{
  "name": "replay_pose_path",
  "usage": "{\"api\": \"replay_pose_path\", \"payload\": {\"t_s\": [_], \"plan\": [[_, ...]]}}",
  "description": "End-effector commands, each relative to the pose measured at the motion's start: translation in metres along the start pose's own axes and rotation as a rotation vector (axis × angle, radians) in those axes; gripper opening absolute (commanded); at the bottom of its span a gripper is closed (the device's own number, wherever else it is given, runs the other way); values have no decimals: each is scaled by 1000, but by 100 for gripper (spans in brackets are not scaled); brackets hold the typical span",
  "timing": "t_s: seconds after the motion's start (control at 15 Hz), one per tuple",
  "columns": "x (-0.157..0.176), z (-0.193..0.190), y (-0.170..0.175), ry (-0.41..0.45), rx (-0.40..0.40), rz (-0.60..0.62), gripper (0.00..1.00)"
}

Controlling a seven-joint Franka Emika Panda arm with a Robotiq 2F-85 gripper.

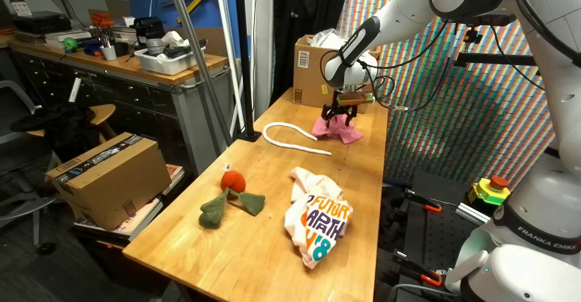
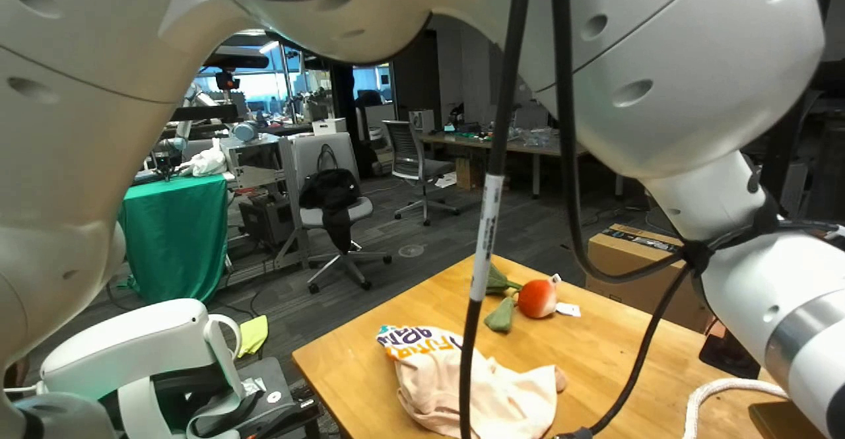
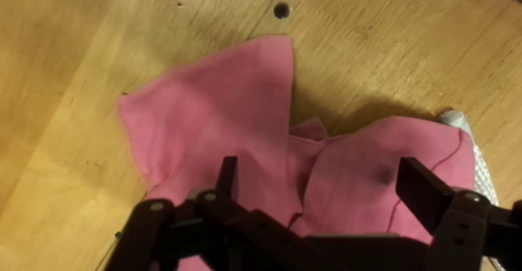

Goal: Separate the things on the heap

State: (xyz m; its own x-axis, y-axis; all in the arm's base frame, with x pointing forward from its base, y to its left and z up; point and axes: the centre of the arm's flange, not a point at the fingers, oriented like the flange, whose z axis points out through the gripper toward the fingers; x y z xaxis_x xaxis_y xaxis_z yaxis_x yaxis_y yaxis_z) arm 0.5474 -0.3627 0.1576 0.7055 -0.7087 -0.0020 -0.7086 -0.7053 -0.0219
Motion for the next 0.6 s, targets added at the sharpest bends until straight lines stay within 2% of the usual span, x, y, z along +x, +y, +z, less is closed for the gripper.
{"api": "replay_pose_path", "payload": {"t_s": [0.0, 0.53], "plan": [[23, 5, 4, -6, 28, 18, 100], [39, 33, 5, -27, 27, 25, 100]]}}
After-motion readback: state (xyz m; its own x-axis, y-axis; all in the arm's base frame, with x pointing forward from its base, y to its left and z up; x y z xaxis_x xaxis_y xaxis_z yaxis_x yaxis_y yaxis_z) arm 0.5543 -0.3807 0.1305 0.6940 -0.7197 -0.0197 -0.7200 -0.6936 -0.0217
